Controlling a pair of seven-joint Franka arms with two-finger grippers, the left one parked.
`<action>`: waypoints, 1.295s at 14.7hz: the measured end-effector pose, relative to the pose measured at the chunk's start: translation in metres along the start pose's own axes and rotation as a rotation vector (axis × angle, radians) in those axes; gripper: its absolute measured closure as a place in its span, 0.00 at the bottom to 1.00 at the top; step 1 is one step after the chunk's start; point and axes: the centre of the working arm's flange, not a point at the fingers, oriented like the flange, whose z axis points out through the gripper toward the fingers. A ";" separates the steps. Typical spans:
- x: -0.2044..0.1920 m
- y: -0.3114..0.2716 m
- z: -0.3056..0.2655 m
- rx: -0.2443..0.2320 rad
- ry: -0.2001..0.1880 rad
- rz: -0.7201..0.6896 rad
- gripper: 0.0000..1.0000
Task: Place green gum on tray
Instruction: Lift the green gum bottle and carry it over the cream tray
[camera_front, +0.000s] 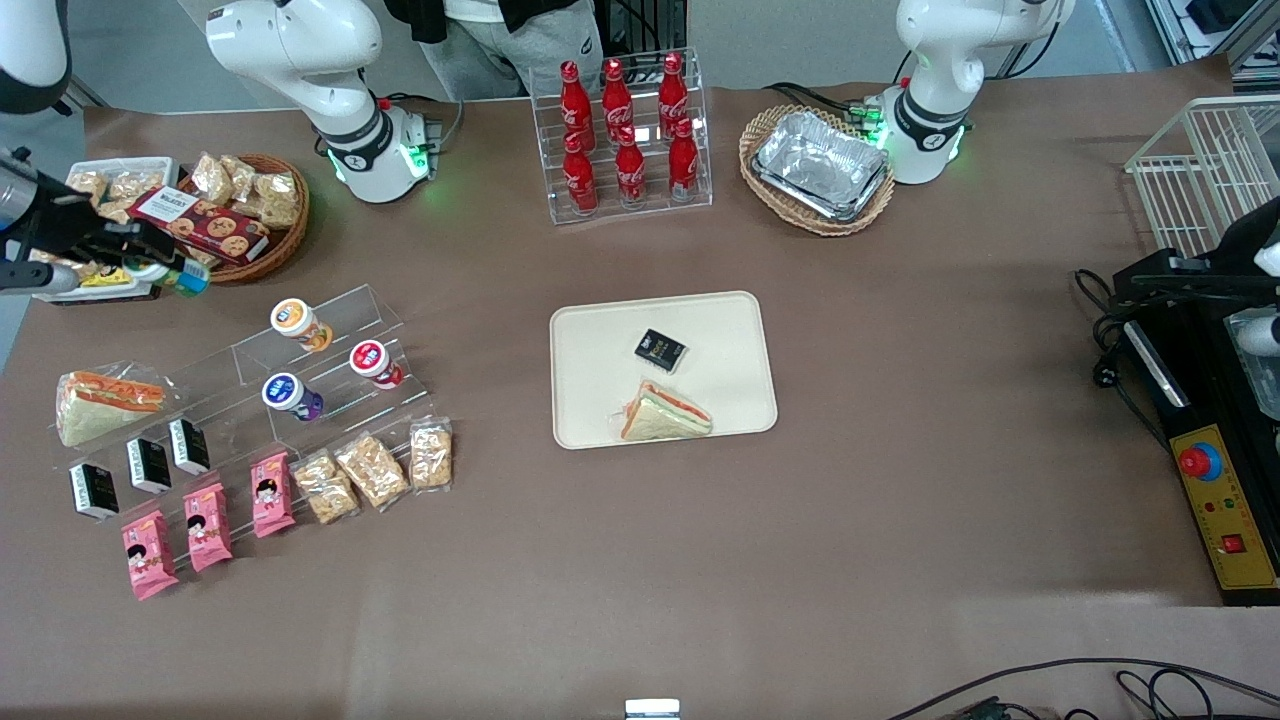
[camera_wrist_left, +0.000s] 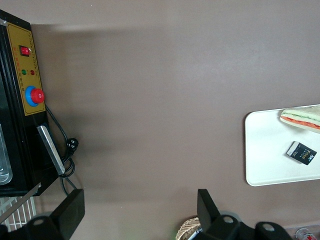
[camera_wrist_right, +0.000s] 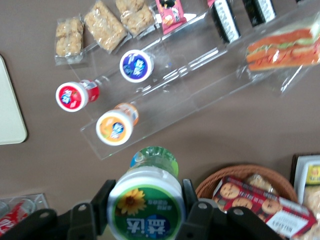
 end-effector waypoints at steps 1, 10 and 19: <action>-0.003 -0.020 -0.002 -0.014 -0.012 0.023 0.41; -0.032 -0.290 0.046 -0.044 0.025 0.249 0.41; -0.020 -0.424 0.217 0.039 0.090 0.387 0.41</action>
